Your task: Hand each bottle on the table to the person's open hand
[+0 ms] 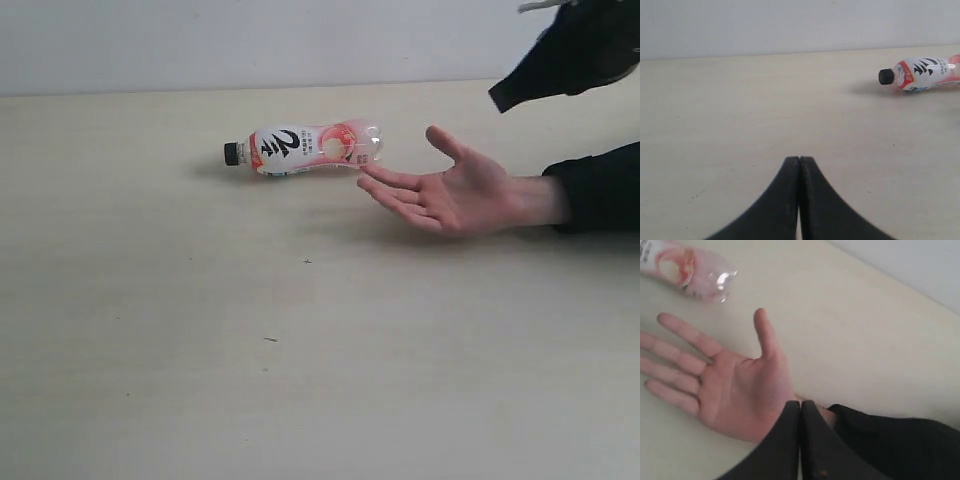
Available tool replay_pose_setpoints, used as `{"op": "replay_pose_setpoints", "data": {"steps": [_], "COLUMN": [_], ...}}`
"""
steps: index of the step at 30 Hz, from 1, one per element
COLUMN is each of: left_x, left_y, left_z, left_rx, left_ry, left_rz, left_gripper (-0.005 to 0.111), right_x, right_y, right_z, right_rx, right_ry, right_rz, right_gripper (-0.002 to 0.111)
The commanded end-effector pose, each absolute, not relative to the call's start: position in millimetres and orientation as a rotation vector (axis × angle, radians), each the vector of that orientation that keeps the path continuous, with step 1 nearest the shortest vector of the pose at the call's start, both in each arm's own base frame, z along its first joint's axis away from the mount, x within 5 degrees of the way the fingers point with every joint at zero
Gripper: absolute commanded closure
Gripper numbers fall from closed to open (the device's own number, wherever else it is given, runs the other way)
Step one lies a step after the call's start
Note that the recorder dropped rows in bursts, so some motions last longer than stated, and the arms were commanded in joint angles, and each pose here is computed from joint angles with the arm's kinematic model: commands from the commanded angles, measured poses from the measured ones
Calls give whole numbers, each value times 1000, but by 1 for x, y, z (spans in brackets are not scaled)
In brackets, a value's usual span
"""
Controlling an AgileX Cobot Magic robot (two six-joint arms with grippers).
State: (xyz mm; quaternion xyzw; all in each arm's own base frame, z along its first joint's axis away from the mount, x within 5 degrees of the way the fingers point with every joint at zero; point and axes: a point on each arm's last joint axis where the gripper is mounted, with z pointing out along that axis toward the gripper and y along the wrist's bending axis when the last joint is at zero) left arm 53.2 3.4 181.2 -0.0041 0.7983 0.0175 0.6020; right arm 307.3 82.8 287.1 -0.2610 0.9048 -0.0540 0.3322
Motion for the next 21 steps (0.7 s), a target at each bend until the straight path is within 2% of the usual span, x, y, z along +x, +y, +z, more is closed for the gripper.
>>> {"op": "replay_pose_setpoints", "data": {"steps": [1, 7, 12, 16, 21], "left_x": [53, 53, 53, 53, 53], "left_y": [4, 4, 4, 4, 4], "left_z": [181, 181, 181, 181, 181], "left_rx": [-12, -12, -12, -12, -12], "left_ry": [1842, 1842, 1842, 1842, 1842], "left_rz": [41, 41, 41, 41, 41], "left_gripper": [104, 104, 104, 104, 104], "right_x": [338, 379, 394, 408, 414], "right_y": [97, 110, 122, 132, 136], "right_z": [279, 267, 250, 251, 257], "right_rx": [-1008, -1124, -1237, -1154, -899], "right_ry": [2377, 2365, 2387, 2308, 2309], "right_rz": [-137, -156, -57, 15, 101], "right_gripper": [108, 108, 108, 108, 108]}}
